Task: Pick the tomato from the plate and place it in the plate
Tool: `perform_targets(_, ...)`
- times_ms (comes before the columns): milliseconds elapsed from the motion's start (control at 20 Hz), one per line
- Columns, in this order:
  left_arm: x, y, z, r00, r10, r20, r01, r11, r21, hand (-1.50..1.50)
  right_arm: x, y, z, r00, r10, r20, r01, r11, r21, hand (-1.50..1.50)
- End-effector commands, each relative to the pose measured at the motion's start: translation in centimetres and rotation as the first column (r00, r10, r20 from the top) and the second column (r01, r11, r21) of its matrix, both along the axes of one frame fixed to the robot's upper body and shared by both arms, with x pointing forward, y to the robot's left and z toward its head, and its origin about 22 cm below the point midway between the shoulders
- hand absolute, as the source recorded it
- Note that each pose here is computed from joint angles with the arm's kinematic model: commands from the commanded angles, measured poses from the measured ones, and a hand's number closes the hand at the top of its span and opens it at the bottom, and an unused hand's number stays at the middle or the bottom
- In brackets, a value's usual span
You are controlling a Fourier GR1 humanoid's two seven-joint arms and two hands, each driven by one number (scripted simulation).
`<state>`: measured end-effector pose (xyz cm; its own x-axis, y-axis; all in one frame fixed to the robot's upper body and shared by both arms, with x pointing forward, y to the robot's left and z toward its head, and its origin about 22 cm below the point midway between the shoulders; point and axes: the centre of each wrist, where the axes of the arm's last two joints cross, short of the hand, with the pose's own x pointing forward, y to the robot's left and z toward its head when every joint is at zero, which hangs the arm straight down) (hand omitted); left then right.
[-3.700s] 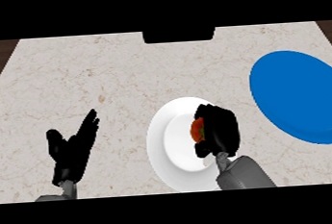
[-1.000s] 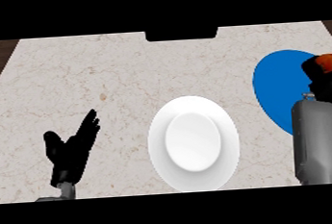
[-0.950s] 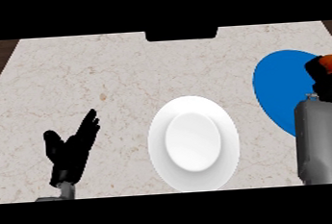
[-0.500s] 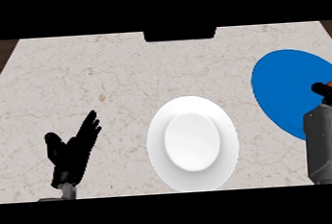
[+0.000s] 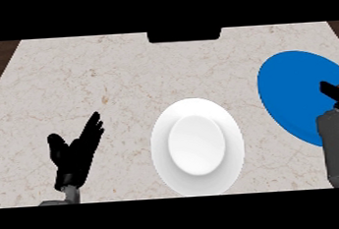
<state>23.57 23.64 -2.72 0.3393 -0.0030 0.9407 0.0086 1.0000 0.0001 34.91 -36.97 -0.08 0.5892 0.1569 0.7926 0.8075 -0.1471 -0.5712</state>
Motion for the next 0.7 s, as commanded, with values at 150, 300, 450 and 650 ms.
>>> perform_targets(150, -1.6, 0.8, -1.7, 0.999, 0.006, -0.052, -0.006, 1.0, 0.001, 0.0, -0.8, -0.3, 1.7, 0.96, -0.06, 0.273, 0.081, 0.994, -0.068, -1.5)
perform_targets(300, -1.2, 0.7, -2.0, 0.998, 0.033, -0.046, -0.032, 0.999, 0.006, 0.0, -2.8, 0.7, 2.1, 0.938, -0.024, 0.345, 0.031, 0.999, -0.016, -1.5)
perform_targets(450, -0.7, 0.5, -1.0, 0.999, 0.012, -0.042, -0.011, 1.0, 0.012, 0.0, -5.7, 4.1, 0.1, 0.929, 0.038, 0.367, -0.047, 0.999, 0.017, -1.5)
perform_targets(650, 0.0, 0.5, -0.3, 0.999, 0.021, -0.037, -0.02, 0.999, 0.028, 0.0, -8.8, 7.4, -0.7, 0.908, 0.109, 0.406, -0.135, 0.99, 0.037, -1.5)
